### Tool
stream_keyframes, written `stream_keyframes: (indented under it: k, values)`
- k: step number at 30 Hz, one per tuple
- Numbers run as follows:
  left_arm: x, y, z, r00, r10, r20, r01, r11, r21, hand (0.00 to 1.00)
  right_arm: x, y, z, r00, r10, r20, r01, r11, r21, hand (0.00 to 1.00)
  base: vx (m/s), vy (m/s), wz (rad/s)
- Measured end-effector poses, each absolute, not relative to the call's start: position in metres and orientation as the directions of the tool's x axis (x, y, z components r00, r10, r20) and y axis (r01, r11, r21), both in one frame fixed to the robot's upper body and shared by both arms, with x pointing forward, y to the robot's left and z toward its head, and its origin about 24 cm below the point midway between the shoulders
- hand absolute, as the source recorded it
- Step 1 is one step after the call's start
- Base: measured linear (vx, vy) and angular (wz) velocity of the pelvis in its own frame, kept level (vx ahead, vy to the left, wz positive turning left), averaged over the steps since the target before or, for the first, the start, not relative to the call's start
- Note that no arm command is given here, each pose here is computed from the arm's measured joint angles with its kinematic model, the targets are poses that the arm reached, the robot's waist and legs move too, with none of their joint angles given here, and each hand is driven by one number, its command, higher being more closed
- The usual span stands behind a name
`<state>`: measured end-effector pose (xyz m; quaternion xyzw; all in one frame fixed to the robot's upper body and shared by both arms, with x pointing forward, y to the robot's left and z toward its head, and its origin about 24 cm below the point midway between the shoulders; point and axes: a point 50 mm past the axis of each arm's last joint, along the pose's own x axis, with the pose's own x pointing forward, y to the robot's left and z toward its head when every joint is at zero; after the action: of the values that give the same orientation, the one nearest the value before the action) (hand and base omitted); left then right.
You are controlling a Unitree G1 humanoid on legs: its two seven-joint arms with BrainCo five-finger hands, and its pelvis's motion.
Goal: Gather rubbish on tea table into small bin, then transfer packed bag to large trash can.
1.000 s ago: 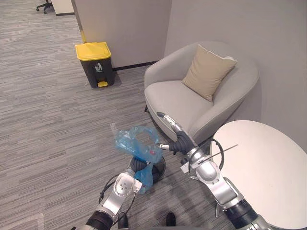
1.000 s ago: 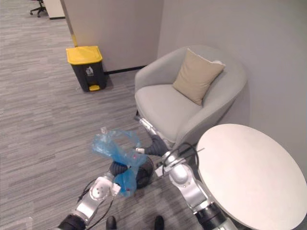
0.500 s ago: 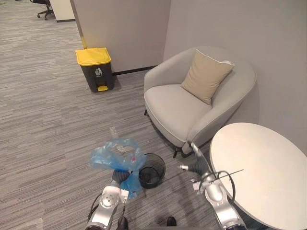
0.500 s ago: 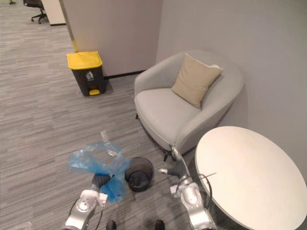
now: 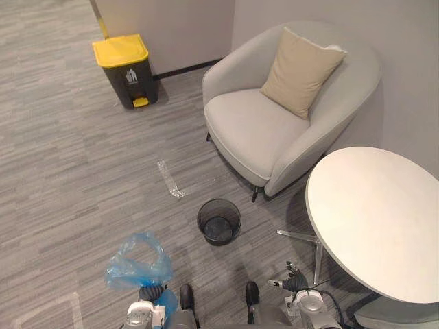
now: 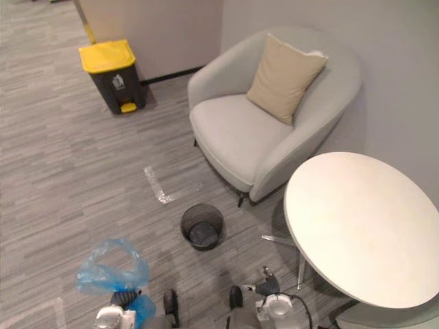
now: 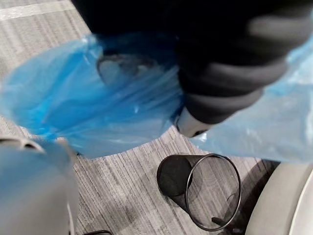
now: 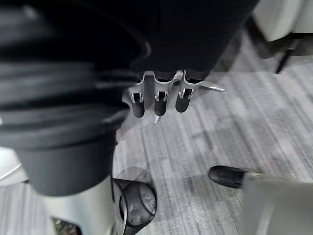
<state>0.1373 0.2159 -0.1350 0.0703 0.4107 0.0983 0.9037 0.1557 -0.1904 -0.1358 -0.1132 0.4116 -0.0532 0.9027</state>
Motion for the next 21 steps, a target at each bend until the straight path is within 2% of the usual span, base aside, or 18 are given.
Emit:
stream_keyframes:
  k: [4,6,8,9,12,14,17,21]
  values:
    - [0.146,0.215,-0.127,0.686,0.24,-0.687,-0.138,0.97,0.201,1.0,0.147,-0.182,-0.14,0.633,-0.18,-0.753,0.02,0.976,-0.217,0.0,0.0,-0.091,0.77]
    - [0.143,0.214,-0.128,0.68,0.245,-0.691,-0.145,0.969,0.201,1.0,0.162,-0.183,-0.134,0.67,-0.184,-0.719,0.026,0.974,-0.225,0.0,-0.12,-0.133,0.07]
    - [0.142,0.196,-0.132,0.676,0.211,-0.706,-0.144,0.977,0.154,1.0,0.184,-0.189,-0.121,0.727,-0.202,-0.656,0.048,0.968,-0.245,0.0,-0.21,-0.09,0.29]
    - [0.144,0.191,-0.132,0.68,0.2,-0.705,-0.142,0.98,0.14,1.0,0.185,-0.191,-0.12,0.727,-0.207,-0.654,0.05,0.967,-0.25,0.0,-0.23,-0.07,0.42]
    - [0.142,0.181,-0.134,0.675,0.182,-0.715,-0.155,0.982,0.105,1.0,0.178,-0.191,-0.123,0.709,-0.231,-0.666,0.081,0.965,-0.248,0.0,-0.19,-0.067,0.55]
    - [0.16,0.179,-0.126,0.714,0.173,-0.678,-0.141,0.985,0.103,1.0,0.174,-0.189,-0.125,0.692,-0.256,-0.675,0.131,0.964,-0.232,0.0,-0.16,0.015,0.87]
    - [0.164,0.171,-0.125,0.726,0.141,-0.673,-0.101,0.99,0.098,1.0,0.165,-0.199,-0.126,0.683,-0.287,-0.671,0.154,0.956,-0.252,0.0,-0.12,0.053,0.74]
    - [0.167,0.179,-0.124,0.726,0.154,-0.671,-0.096,0.988,0.124,1.0,0.156,-0.2,-0.131,0.652,-0.289,-0.701,0.153,0.956,-0.252,0.0,-0.05,0.206,0.42]
